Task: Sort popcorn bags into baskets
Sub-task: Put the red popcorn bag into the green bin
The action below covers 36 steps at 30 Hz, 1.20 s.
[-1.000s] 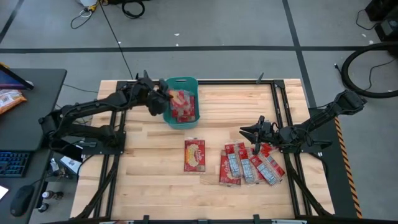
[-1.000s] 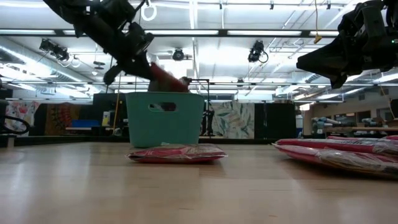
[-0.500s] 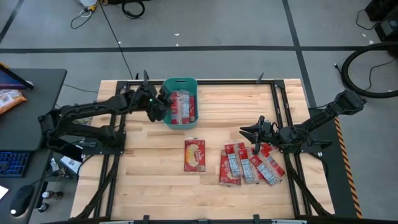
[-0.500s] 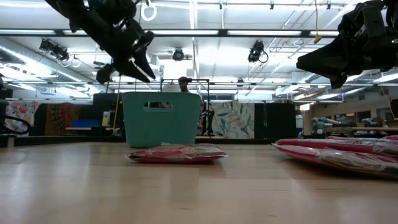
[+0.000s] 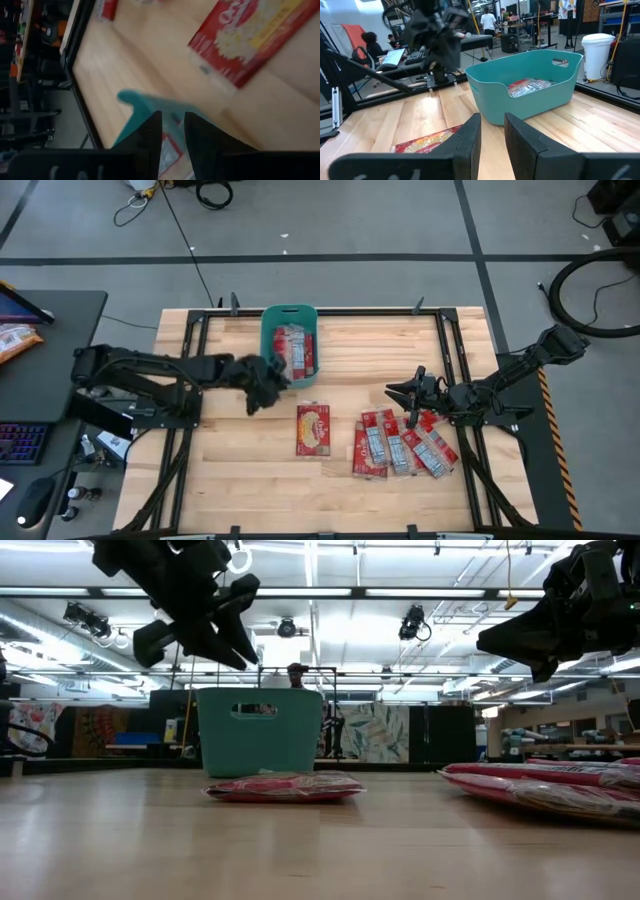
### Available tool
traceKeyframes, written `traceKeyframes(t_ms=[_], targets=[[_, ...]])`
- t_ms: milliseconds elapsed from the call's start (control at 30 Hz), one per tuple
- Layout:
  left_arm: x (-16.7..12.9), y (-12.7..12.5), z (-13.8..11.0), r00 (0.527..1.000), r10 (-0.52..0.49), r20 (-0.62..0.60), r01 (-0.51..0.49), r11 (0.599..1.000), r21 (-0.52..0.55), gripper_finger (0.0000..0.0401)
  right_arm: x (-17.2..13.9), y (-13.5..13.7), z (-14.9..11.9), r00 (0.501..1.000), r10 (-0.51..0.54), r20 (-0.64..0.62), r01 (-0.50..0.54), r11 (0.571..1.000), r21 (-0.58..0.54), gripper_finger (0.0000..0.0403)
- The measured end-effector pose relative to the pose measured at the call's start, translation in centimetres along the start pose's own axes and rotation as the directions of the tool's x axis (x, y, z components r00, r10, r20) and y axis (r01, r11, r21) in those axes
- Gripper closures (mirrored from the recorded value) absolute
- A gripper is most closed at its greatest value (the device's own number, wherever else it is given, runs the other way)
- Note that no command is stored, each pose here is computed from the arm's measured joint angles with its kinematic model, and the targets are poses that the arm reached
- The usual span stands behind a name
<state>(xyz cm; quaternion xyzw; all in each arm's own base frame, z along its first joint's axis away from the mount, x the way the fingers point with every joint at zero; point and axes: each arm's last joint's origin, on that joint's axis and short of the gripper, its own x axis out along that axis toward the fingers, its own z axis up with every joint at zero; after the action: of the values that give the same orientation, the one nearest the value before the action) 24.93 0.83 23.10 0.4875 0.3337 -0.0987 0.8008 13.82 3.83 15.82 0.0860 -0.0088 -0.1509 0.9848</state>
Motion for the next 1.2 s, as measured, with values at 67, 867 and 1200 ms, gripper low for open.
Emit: traceKeyframes(t_ms=[67,867,1200], targets=[[0.5,-0.7,1.0,1.000,-0.010,0.000,0.010,1.000,0.021,0.0313,0.0,0.0,0.0,1.000,0.000,0.000,0.000,1.000,0.000,0.0313],[8.0,-9.5,5.6,0.980,-0.176,-0.089,0.198,0.887,0.417,0.0225,0.0,0.0,0.0,1.000,0.000,0.000,0.000,1.000,0.000,0.0313],[10.1,-10.2,5.9,0.991,-0.126,-0.053,0.135,0.846,0.516,0.0225,0.0,0.0,0.0,1.000,0.000,0.000,0.000,1.000,0.000,0.0313]])
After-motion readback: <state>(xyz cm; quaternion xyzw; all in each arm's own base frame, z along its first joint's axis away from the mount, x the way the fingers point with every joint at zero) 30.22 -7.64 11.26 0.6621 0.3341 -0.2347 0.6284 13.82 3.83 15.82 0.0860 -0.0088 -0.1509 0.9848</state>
